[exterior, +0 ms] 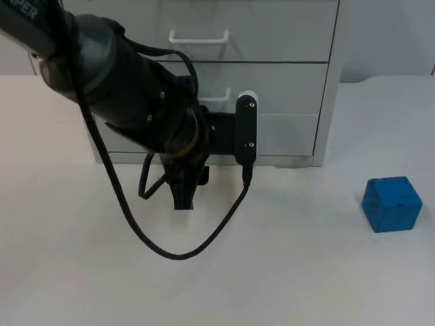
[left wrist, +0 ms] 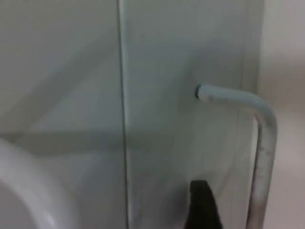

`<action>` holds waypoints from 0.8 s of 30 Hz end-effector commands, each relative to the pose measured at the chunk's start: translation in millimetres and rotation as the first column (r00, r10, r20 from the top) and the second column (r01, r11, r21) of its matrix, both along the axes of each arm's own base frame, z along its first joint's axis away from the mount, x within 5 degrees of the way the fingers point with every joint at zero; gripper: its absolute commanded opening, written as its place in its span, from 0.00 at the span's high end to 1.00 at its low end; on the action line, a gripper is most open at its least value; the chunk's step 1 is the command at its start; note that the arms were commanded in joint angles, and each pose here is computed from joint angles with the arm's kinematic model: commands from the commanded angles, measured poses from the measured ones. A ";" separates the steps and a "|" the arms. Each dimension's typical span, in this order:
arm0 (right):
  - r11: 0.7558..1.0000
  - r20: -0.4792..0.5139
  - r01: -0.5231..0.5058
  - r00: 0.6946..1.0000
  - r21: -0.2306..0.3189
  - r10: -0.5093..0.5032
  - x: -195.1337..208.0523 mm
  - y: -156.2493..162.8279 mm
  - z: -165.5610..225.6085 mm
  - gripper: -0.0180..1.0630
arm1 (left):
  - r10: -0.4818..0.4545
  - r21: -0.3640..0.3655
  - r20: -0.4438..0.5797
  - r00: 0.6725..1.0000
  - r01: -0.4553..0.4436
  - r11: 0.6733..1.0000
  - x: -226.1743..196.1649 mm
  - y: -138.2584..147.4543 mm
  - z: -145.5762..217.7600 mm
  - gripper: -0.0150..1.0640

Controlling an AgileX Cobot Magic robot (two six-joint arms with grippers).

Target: Open the drawer with the left hand, place the block into the drawer with the right hand, then close the drawer with the left hand.

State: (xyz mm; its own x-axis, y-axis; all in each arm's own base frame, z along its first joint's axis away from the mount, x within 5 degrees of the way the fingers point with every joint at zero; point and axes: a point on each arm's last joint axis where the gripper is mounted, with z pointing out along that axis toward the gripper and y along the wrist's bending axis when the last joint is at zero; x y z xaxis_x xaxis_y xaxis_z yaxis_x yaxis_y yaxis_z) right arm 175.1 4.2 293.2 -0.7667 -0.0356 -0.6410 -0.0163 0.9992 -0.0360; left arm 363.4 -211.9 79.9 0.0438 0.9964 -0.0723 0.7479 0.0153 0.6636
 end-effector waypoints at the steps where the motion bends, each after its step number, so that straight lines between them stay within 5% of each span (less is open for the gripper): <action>1: 1.000 0.008 0.004 1.000 -0.003 -0.004 0.9 -1.0 0.2 0.02 | 0.027 0.004 -0.023 0.999 -0.027 1.000 -0.1 2.0 -12.0 0.61; 2: 1.000 0.008 0.004 1.000 -0.003 -0.004 0.9 -1.0 0.2 0.02 | 0.027 0.004 -0.023 0.999 -0.027 1.000 -0.1 2.0 -12.0 0.61; 6: 1.000 0.015 0.004 1.000 -0.003 -0.003 1.4 -1.0 0.7 0.02 | 0.066 -0.013 -0.039 0.997 -0.066 0.998 -2.3 1.1 -13.8 0.99; 12: 1.000 0.023 0.003 1.000 -0.002 -0.003 1.9 -0.9 1.1 0.02 | 0.029 0.060 -0.055 0.998 -0.026 0.998 -28.5 -2.7 -19.4 0.99; 24: 1.000 0.025 0.003 1.000 -0.002 -0.003 2.1 -0.9 1.3 0.02 | 0.048 0.068 -0.158 0.986 -0.037 0.997 -106.7 -1.0 -21.8 0.99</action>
